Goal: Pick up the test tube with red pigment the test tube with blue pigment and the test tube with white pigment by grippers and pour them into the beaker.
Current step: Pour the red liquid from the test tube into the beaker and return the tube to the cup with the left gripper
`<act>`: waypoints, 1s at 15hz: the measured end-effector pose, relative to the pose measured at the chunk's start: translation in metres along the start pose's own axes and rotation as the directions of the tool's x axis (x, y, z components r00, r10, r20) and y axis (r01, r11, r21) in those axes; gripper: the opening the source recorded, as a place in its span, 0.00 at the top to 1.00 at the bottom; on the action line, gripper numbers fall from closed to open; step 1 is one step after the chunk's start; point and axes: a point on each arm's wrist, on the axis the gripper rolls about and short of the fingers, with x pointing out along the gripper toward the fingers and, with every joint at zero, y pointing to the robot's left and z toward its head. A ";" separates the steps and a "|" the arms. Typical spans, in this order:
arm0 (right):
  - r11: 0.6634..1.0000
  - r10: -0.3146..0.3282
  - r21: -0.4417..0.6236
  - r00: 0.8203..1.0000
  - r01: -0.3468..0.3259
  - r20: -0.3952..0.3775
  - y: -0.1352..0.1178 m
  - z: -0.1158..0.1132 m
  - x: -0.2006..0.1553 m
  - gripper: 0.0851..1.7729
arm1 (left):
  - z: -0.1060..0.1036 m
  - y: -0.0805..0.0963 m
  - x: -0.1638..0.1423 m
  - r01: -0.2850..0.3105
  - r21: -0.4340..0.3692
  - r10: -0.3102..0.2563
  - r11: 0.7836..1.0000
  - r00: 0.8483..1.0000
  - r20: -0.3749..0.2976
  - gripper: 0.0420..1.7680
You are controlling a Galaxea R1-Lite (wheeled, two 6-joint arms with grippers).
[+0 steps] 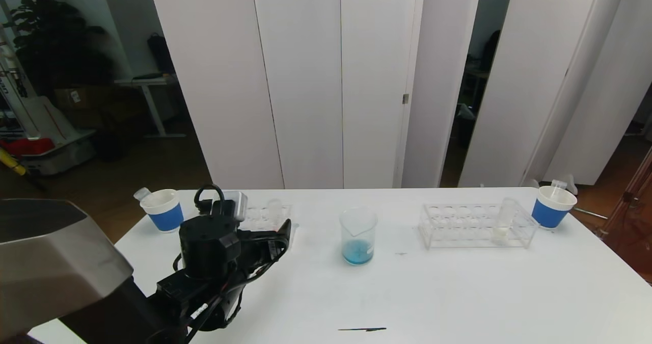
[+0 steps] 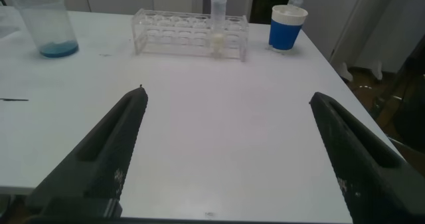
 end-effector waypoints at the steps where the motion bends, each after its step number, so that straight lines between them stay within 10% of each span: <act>1: 1.000 0.000 0.000 1.000 0.000 -0.001 0.000 0.000 0.000 0.01 | 0.001 -0.002 0.004 -0.005 -0.001 0.005 1.000 1.000 0.008 0.01; 15: 1.000 0.000 0.000 1.000 0.000 0.000 0.000 0.000 0.000 0.01 | -0.021 -0.008 0.074 -0.112 0.024 0.110 0.993 0.989 0.100 0.01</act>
